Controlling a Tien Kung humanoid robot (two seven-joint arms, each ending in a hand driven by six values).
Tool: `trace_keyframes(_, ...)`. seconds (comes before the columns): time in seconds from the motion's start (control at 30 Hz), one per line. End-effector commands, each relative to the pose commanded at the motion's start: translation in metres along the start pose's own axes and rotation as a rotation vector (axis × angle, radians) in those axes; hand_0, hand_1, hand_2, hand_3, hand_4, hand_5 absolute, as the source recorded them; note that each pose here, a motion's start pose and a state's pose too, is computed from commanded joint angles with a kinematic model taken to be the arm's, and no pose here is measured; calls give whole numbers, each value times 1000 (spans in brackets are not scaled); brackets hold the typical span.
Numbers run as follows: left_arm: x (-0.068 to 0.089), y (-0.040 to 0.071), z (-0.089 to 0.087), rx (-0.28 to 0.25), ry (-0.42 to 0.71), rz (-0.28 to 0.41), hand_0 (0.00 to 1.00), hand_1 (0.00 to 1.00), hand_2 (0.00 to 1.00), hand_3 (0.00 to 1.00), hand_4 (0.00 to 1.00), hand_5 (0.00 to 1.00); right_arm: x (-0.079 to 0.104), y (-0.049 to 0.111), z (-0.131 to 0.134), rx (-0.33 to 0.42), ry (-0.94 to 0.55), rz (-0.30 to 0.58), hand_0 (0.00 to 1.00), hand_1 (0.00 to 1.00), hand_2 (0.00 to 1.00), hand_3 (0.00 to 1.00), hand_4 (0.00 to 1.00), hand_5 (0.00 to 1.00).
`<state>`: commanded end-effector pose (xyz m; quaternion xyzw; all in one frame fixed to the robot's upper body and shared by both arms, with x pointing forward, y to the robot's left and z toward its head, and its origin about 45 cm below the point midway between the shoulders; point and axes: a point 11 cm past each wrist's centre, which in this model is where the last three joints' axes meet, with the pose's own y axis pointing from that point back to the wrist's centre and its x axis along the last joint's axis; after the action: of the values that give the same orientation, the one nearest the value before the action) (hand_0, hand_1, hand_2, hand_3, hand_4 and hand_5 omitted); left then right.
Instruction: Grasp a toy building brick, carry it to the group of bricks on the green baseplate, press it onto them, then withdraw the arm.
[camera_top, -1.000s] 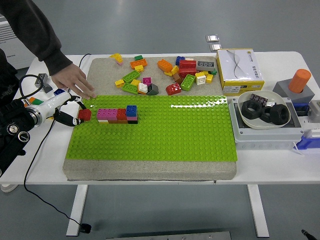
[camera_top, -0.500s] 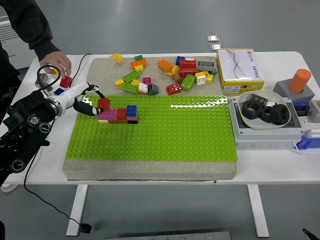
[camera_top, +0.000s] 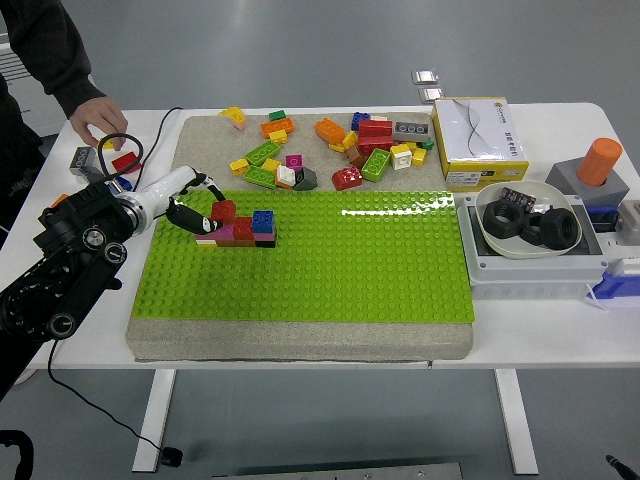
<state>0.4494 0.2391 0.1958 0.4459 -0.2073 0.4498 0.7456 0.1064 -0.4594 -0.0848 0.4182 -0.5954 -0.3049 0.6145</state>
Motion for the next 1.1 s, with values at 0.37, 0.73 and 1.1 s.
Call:
trace_keyframes(0.37, -10, -4, -3, 7, 5, -13, 950, 971, 940, 493, 747, 2, -3, 0, 2, -2, 18, -5, 518, 622, 729, 805, 901, 967)
trace_keyframes(0.73, -12, -6, -3, 3, 10, -11, 950, 970, 939, 494, 745, 2, -5, 0, 3, -2, 17, -8, 518, 622, 729, 805, 902, 968)
trace_keyframes(1.1, -12, -7, 3, -12, 3, -5, 945, 969, 937, 494, 742, 2, -5, 0, 3, -1, 15, -8, 517, 621, 725, 805, 904, 971)
